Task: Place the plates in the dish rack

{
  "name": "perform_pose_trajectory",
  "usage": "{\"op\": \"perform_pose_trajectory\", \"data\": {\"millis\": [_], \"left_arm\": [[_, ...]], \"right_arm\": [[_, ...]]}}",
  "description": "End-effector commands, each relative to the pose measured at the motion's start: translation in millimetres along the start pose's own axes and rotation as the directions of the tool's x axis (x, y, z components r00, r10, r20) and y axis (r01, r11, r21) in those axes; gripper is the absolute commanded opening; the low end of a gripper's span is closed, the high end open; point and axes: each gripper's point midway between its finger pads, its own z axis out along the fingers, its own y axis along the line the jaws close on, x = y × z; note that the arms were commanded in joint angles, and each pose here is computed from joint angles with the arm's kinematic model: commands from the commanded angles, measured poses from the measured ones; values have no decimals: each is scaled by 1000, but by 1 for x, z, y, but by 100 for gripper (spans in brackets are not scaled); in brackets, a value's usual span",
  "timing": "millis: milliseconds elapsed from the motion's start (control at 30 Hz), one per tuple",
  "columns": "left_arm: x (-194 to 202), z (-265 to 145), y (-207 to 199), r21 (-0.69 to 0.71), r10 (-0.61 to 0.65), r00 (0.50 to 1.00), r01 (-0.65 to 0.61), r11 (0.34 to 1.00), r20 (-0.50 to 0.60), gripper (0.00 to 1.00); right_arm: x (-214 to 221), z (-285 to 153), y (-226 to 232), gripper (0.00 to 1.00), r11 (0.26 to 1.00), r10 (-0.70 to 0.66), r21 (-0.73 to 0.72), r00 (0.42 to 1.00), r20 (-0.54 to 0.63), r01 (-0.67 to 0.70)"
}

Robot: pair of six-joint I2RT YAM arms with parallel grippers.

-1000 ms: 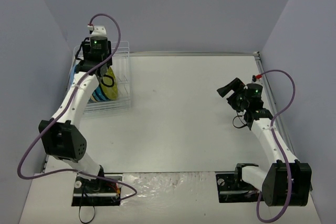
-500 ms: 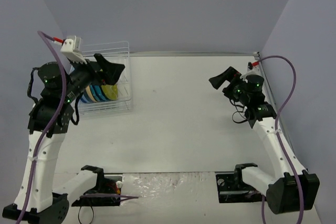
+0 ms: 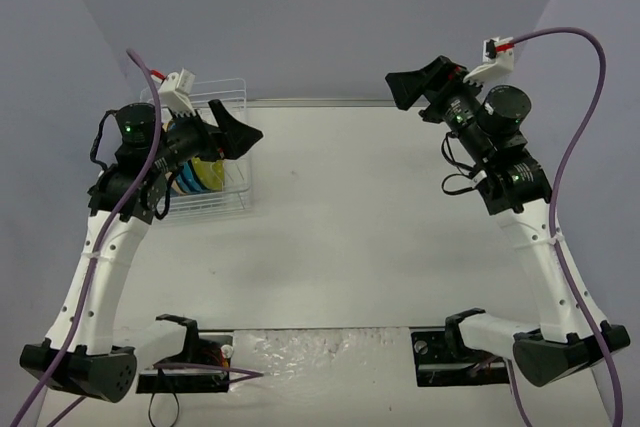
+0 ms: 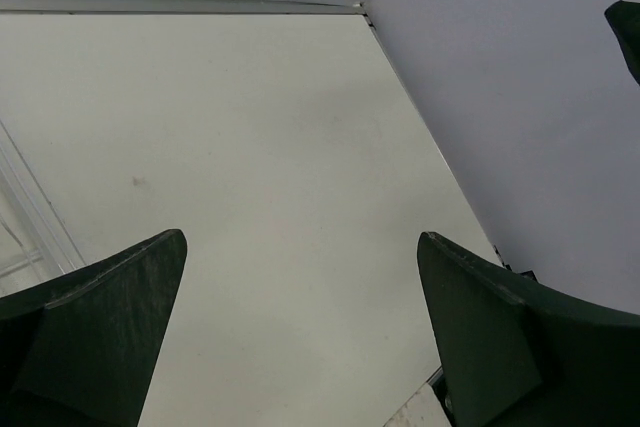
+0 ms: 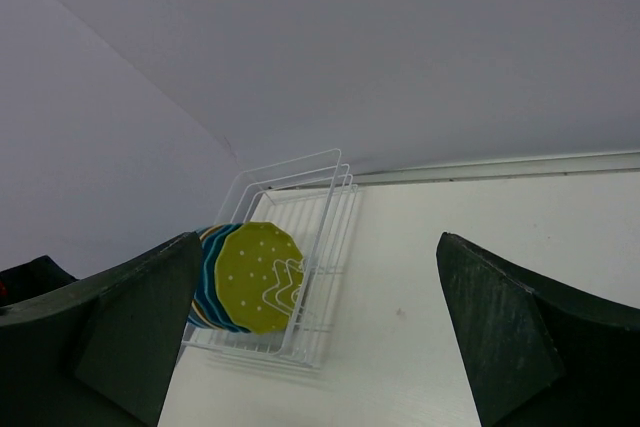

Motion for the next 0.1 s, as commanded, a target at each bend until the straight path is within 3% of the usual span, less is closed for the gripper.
{"op": "perform_pose_trajectory", "data": {"millis": [0, 67], "left_arm": [[-36, -17, -41, 118, 66, 991, -79, 990, 116, 97], [-37, -15, -43, 128, 65, 992, -79, 989, 110, 97]], "right_arm": [[-2, 12, 8, 100, 999, -44, -7, 999, 8, 44], [-1, 13, 12, 100, 998, -57, -9, 998, 6, 57]]}}
